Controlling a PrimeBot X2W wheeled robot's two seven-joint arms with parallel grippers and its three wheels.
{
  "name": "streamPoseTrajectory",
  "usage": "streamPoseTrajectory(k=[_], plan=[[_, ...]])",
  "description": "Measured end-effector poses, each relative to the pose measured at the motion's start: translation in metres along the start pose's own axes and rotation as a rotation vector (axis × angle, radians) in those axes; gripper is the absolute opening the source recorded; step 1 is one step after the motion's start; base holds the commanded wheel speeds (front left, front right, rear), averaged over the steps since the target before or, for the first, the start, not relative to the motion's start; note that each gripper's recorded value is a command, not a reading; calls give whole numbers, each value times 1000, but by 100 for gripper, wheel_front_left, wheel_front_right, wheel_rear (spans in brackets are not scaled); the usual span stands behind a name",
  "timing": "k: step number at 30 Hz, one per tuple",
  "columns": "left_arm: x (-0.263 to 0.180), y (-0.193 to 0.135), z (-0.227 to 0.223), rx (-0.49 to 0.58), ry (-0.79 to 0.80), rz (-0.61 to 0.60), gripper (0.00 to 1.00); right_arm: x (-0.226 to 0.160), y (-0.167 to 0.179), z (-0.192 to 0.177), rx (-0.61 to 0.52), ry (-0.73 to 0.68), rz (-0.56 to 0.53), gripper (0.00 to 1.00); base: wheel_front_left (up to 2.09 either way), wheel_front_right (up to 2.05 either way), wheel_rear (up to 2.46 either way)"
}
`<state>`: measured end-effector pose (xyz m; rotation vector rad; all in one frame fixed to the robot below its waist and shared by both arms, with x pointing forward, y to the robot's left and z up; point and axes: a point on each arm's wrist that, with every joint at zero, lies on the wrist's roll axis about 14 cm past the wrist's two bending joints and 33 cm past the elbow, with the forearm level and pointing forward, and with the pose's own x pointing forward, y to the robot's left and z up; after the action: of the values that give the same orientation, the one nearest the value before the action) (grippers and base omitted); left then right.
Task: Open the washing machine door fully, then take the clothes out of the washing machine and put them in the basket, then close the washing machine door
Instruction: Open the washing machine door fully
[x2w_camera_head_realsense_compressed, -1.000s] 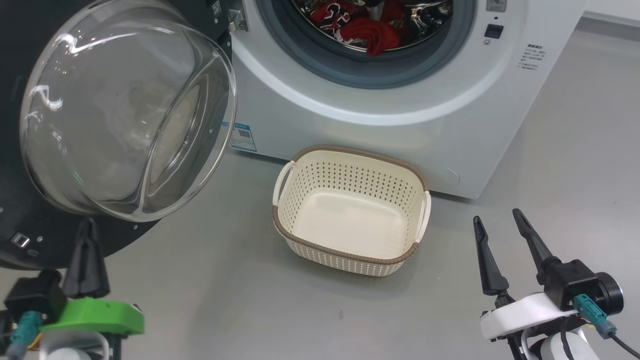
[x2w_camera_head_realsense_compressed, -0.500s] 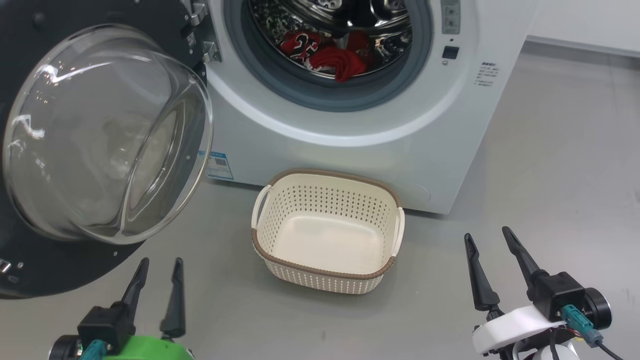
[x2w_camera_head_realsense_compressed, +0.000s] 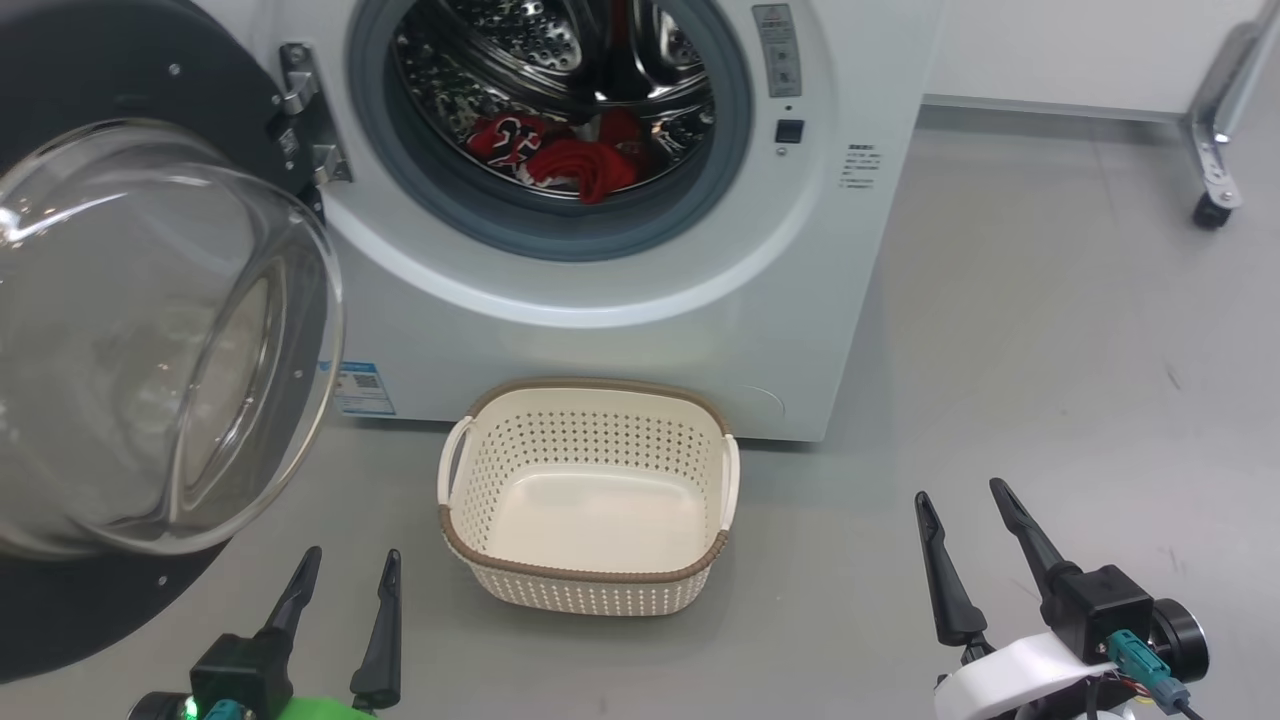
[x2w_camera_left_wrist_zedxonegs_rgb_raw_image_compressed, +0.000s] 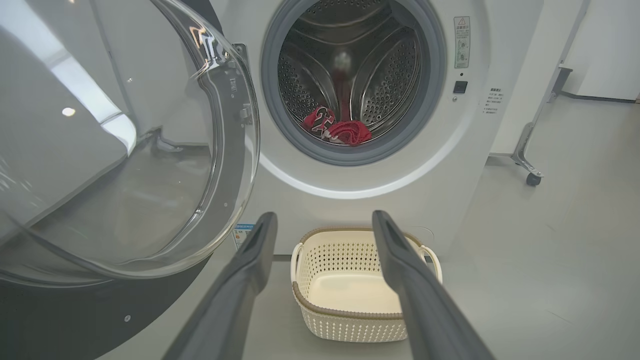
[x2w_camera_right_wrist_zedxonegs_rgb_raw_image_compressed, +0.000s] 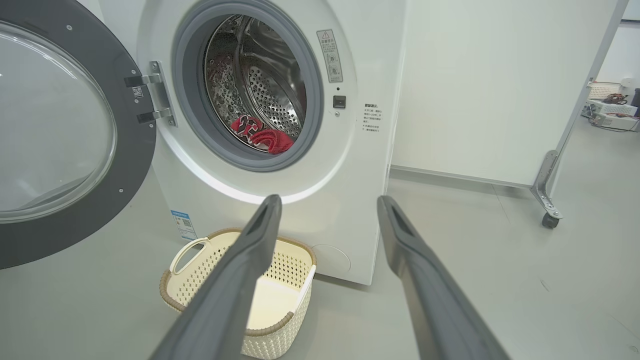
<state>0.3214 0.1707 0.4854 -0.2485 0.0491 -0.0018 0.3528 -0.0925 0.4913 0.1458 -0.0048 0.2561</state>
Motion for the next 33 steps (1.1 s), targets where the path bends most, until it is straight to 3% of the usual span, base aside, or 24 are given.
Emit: streamPoseTrajectory(k=[18,33], plan=[[18,-36,-4,18,31,-106,100,-24,-41,4,-9,-11,-149,100,0,0,0],[19,-35,-8,38,56,-101,100,-25,-43,6,-6,-18,-159,100,0,0,0]])
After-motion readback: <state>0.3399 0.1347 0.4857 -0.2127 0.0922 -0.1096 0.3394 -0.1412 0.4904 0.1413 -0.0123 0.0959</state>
